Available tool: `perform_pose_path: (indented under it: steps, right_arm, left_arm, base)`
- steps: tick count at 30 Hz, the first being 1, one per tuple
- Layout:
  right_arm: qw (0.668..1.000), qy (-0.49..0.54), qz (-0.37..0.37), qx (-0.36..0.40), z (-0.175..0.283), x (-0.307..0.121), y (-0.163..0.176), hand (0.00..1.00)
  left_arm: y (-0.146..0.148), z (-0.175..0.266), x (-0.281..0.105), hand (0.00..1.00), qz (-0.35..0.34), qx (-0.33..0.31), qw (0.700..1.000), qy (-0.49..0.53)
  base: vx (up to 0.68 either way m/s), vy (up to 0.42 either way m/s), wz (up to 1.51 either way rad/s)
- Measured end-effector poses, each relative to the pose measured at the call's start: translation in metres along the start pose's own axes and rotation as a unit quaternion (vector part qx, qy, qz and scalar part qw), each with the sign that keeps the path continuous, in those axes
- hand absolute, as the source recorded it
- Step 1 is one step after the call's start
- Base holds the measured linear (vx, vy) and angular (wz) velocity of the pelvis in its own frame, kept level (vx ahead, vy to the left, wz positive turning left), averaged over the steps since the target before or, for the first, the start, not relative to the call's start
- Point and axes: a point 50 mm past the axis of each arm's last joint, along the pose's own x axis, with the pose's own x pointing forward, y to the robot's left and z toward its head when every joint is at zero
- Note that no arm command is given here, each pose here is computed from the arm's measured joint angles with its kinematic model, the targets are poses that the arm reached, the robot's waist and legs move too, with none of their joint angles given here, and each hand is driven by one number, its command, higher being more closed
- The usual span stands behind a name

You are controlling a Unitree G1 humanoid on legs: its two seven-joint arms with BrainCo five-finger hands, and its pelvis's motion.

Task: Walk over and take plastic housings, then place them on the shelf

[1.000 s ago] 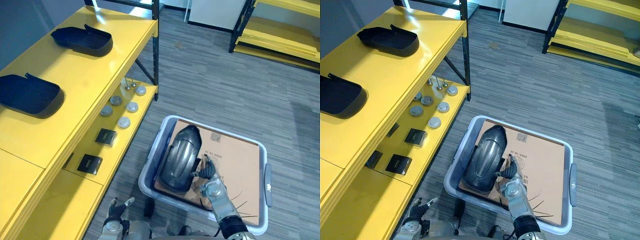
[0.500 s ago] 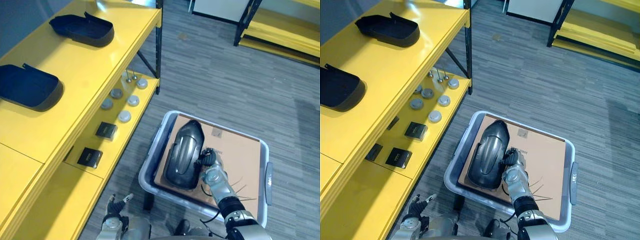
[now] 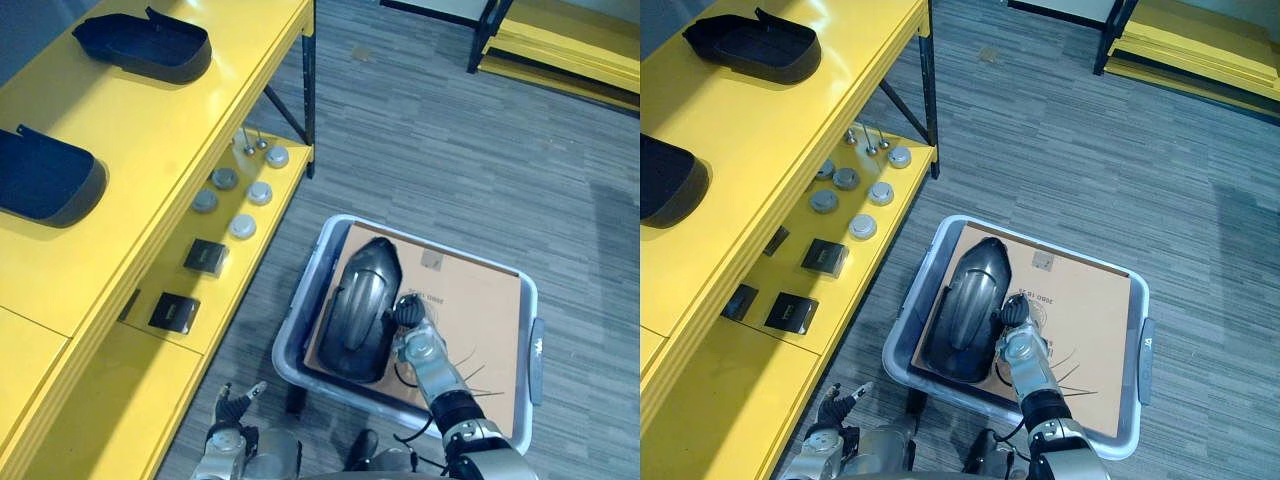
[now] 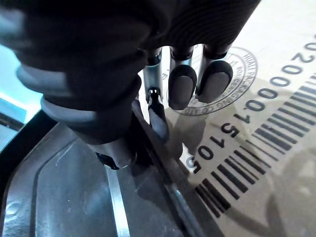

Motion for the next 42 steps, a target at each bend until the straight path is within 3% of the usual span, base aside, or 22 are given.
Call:
perform_pose_path:
  steps: [9, 16, 21, 32, 42]
  right_arm:
    - [0.989, -0.076, -0.116, 0.048, 0.008, -0.025, -0.052, 1.0]
    - [0.971, -0.158, -0.169, 0.05, 0.036, -0.038, -0.075, 1.0]
    - [0.966, -0.189, -0.17, 0.046, 0.047, -0.042, -0.074, 1.0]
    - [0.957, -0.258, -0.12, 0.065, 0.076, -0.058, -0.052, 1.0]
    - [0.952, -0.287, -0.052, 0.088, 0.09, -0.07, -0.024, 1.0]
  left_arm:
    - [-0.003, 0.074, -0.03, 0.0, -0.011, -0.092, 0.979, -0.184]
    - [-0.001, 0.151, -0.084, 0.0, -0.034, -0.153, 0.911, -0.382]
    - [-0.017, 0.184, -0.117, 0.0, -0.066, -0.138, 0.866, -0.477]
    - [-0.045, 0.206, -0.137, 0.0, -0.103, -0.05, 0.825, -0.554]
    - [-0.068, 0.202, -0.134, 0.0, -0.131, 0.0, 0.832, -0.539]
  base:
    - [-0.04, 0.016, -0.06]
    - [0.02, -0.02, -0.1]
    - [0.01, -0.023, -0.15]
    - [-0.04, 0.0, -0.16]
    - [-0.02, -0.001, -0.08]
